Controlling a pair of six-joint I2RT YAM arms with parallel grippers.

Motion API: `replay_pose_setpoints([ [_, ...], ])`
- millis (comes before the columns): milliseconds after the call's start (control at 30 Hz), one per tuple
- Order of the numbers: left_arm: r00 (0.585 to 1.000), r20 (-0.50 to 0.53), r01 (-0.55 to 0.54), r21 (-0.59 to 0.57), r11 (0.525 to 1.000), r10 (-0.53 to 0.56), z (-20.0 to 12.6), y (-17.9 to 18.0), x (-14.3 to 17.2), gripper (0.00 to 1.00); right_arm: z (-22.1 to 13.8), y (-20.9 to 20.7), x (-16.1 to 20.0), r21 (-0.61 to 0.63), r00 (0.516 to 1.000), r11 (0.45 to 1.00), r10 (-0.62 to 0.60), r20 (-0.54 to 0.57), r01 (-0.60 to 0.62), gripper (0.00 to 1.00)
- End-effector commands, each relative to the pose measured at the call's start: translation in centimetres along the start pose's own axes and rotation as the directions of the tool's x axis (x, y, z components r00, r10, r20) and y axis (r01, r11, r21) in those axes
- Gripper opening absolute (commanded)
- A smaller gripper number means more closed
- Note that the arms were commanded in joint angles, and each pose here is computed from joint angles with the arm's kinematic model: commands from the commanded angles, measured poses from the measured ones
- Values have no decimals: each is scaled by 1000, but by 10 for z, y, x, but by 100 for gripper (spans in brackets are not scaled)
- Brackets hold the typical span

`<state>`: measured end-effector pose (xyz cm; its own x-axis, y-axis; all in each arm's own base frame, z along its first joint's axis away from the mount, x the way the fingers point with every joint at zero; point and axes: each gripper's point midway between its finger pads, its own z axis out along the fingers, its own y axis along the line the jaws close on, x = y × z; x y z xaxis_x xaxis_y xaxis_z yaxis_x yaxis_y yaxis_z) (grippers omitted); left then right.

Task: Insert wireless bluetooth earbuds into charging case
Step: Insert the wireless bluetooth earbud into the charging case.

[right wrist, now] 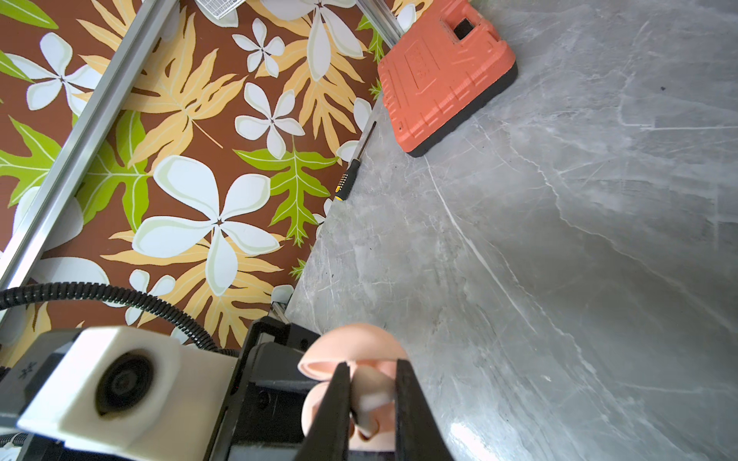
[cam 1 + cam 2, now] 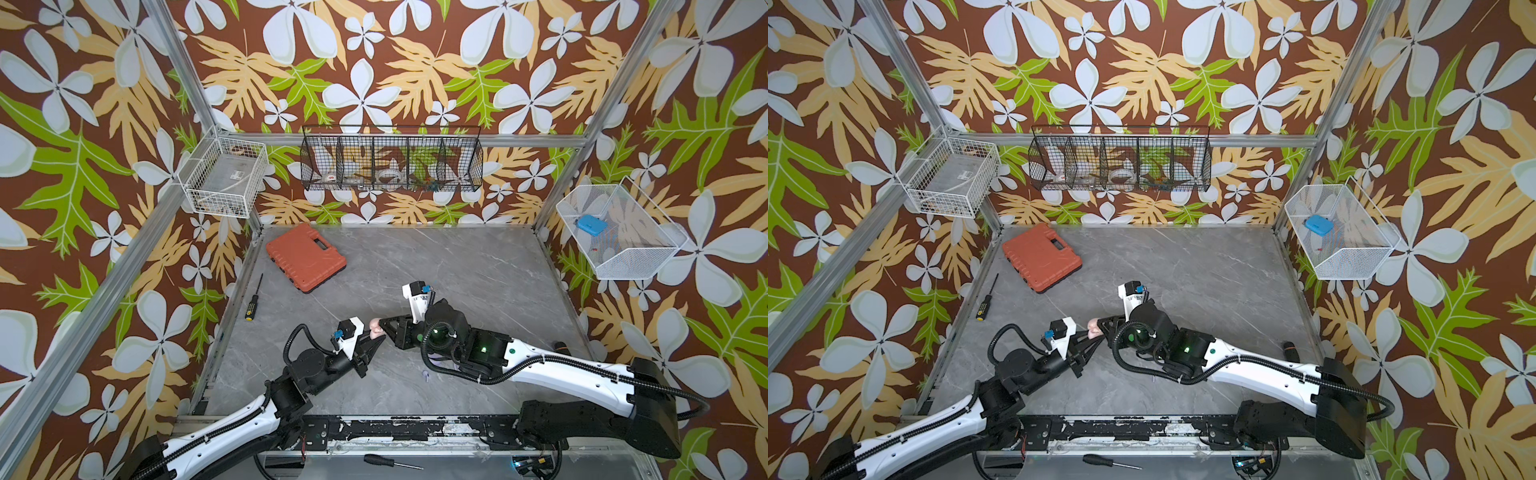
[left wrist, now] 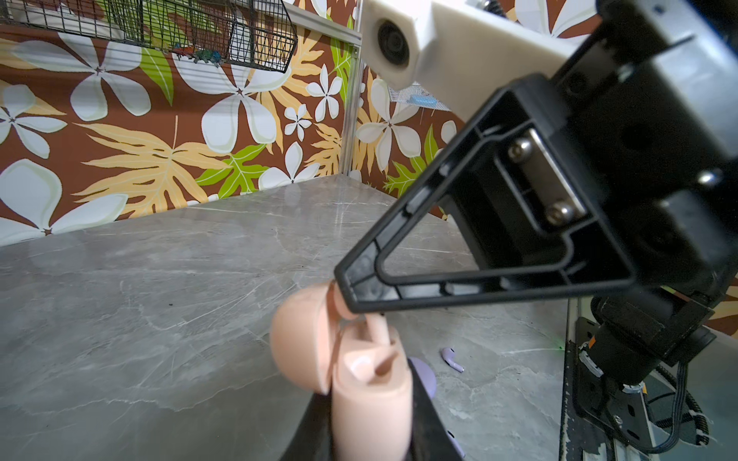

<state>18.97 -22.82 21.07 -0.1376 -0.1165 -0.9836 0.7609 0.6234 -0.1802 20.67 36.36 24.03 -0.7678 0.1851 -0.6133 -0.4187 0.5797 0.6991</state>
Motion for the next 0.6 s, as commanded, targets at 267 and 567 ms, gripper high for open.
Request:
replay_pose_setpoints([
  [267,995,97,-2,0,1000,2,-3,0,-23,0,1,1,3,-1,1000,1000,1,3,-1,27],
  [567,993,84,-83,-3,997,83,-6,-1,-22,0,-27,-8,-26,113,994,992,-68,85,59,48],
])
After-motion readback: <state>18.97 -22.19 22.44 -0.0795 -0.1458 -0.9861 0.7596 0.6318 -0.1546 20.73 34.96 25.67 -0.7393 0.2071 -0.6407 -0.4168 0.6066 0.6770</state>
